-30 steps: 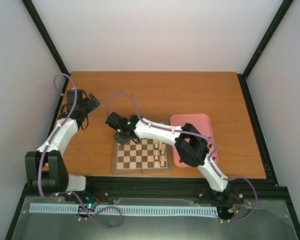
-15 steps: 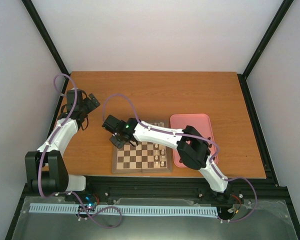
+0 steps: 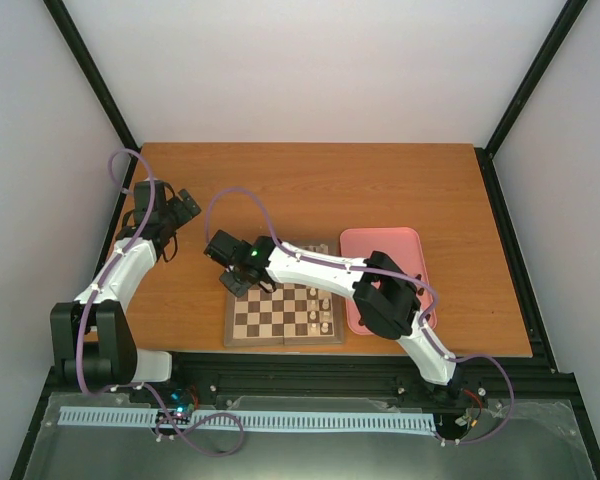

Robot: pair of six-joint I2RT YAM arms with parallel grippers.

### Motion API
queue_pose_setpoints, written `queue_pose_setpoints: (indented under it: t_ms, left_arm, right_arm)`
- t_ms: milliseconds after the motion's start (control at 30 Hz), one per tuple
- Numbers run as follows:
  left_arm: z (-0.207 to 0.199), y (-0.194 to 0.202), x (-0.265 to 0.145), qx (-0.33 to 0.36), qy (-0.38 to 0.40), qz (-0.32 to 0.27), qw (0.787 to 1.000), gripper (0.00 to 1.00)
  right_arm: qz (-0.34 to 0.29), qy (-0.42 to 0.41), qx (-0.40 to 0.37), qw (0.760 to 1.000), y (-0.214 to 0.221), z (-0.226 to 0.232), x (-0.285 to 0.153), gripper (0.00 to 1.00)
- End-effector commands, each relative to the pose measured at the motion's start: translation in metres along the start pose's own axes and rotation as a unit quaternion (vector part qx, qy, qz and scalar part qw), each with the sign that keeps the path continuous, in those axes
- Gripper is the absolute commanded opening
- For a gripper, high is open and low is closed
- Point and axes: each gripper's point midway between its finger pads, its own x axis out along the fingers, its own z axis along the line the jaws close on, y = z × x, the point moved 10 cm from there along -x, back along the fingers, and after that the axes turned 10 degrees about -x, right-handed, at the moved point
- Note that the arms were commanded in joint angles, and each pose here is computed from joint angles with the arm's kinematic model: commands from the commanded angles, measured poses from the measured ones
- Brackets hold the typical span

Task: Set up the chess pieces on the board
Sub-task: Place the chess piece on the chessboard.

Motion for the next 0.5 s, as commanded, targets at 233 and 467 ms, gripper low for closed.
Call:
queue_pose_setpoints:
  t_ms: [233,467]
  left_arm:
    - [-0.005,-0.008,-0.009,-0.009,0.023,-0.021,0.999,1.00]
    - [-0.005,-0.008,-0.008,-0.009,0.023,-0.021,0.999,1.00]
  right_arm:
    - [-0.001,0.013,0.001,1.000,0.000,0.005,0.016,0.03]
    - [0.008,0.010,0.001,1.000,0.003,0.006,0.021,0.03]
